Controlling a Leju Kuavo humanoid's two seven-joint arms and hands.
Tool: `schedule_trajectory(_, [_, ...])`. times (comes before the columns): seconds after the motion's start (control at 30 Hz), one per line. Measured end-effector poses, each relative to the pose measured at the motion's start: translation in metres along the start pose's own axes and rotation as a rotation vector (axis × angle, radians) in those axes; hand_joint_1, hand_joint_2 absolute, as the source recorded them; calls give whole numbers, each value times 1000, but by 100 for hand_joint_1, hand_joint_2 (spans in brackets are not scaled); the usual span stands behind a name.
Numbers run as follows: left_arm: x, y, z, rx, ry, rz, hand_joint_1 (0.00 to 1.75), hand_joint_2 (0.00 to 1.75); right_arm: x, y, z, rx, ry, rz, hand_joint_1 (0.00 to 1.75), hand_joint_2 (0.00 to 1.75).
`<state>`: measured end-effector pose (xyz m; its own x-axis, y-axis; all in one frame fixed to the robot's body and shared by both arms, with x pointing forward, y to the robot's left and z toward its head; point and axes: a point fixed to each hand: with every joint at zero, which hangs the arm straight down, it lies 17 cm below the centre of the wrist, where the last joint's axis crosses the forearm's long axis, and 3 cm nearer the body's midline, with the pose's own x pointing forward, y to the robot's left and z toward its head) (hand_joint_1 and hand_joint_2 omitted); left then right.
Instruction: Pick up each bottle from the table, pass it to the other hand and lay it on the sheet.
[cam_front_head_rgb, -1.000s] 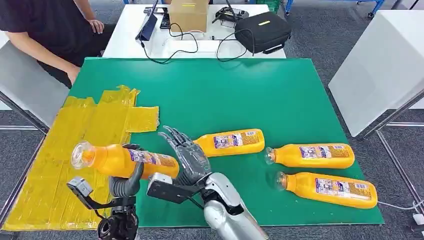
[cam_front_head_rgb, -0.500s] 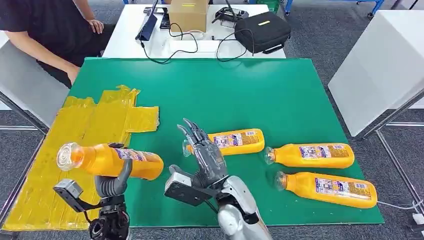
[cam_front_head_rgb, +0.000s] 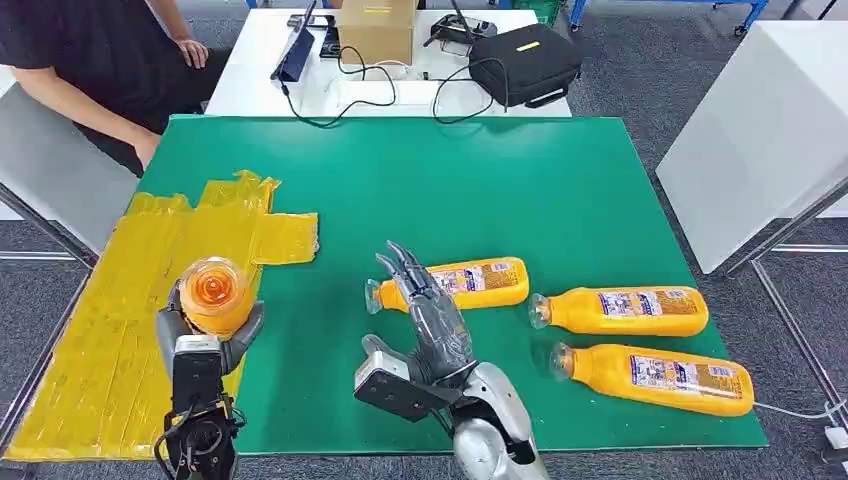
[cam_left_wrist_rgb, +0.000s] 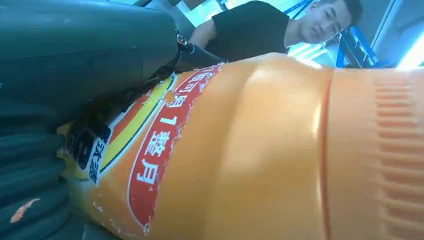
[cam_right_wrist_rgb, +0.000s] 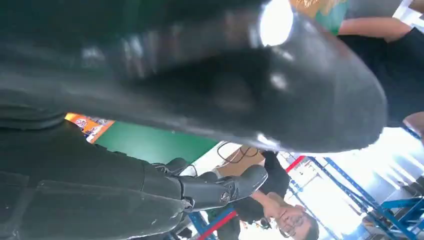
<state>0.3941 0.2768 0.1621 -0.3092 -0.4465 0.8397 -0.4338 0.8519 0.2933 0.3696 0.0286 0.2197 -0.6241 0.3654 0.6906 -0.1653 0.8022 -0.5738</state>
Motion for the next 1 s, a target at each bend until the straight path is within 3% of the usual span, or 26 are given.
schedule_trajectory(0.1, [0,1,-1,5,-7,-83,175,175,-1,-2,1,-6,3,0,0,0])
schedule_trajectory(0.23, [2,-2,-11,28,-75,-488,175,175,-1,-5,2,-14,-9,-15,0,0])
schedule_trajectory(0.37, [-23,-49,-7,-160,-142,-780,175,175,-5,-7,7,-25,-30,-41,0,0])
schedule_trajectory(0.43, [-49,-47,-8,-180,-57,-909,175,175,-9,-6,10,-20,-28,-50,0,0])
schedule_trajectory(0.5, [-73,-38,-12,-125,116,-968,175,175,-12,-3,12,-13,-23,-56,0,0])
schedule_trajectory(0.57, [-84,-40,-11,-118,168,-1035,175,175,-16,0,15,0,-15,-63,0,0])
schedule_trajectory(0.73, [-107,-94,33,-333,34,-1185,175,175,-24,9,20,26,2,-72,0,0])
schedule_trajectory(1.0, [-127,-87,20,-376,-29,-1302,175,175,-35,18,24,61,22,-54,0,0])
